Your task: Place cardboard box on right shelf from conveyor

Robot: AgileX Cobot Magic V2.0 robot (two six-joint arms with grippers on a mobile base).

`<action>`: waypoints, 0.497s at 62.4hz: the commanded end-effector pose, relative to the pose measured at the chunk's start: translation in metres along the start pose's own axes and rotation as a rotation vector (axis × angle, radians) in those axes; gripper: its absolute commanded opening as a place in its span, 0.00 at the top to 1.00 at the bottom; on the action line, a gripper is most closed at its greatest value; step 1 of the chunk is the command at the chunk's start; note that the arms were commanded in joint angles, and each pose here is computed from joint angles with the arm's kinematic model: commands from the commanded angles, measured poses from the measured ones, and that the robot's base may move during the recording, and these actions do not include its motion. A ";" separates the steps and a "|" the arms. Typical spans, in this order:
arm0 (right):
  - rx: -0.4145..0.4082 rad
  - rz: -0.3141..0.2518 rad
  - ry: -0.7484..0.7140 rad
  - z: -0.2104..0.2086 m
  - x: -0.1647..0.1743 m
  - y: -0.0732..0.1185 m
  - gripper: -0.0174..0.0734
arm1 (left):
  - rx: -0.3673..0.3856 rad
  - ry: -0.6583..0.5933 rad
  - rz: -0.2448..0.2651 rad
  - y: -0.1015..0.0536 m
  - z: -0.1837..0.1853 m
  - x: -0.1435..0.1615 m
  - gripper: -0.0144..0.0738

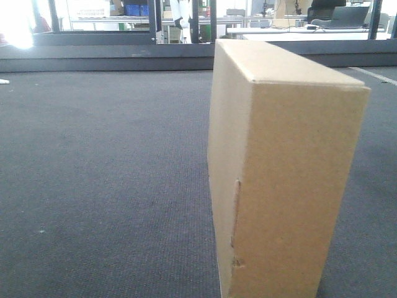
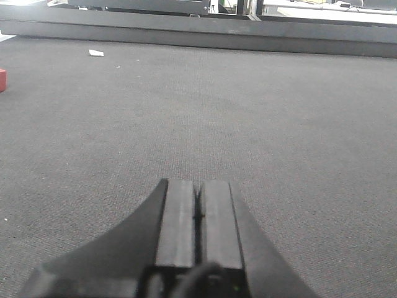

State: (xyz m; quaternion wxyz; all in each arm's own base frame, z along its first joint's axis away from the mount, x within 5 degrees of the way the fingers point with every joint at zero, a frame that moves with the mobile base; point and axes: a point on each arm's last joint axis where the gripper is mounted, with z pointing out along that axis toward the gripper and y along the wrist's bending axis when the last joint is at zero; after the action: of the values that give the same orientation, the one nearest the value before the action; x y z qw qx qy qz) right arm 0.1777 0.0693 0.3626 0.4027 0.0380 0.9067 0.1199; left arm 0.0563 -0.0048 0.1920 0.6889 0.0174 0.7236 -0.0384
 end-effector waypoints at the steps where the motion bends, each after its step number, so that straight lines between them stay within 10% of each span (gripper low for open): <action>1: -0.042 -0.025 -0.044 -0.008 -0.026 0.022 0.12 | -0.003 -0.084 -0.006 0.000 0.000 -0.006 0.97; 14: -0.051 0.044 0.102 0.010 -0.049 0.075 0.12 | -0.003 -0.084 -0.006 0.000 0.000 -0.006 0.97; 31: -0.077 -0.004 0.217 0.037 -0.042 0.113 0.12 | -0.003 -0.084 -0.006 0.000 0.000 -0.006 0.97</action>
State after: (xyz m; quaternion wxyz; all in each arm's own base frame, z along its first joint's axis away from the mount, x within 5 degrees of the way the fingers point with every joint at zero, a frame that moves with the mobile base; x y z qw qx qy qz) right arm 0.2315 0.1778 0.3785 0.2707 0.0105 0.9533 0.1336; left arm 0.0563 -0.0048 0.1920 0.6889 0.0174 0.7236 -0.0384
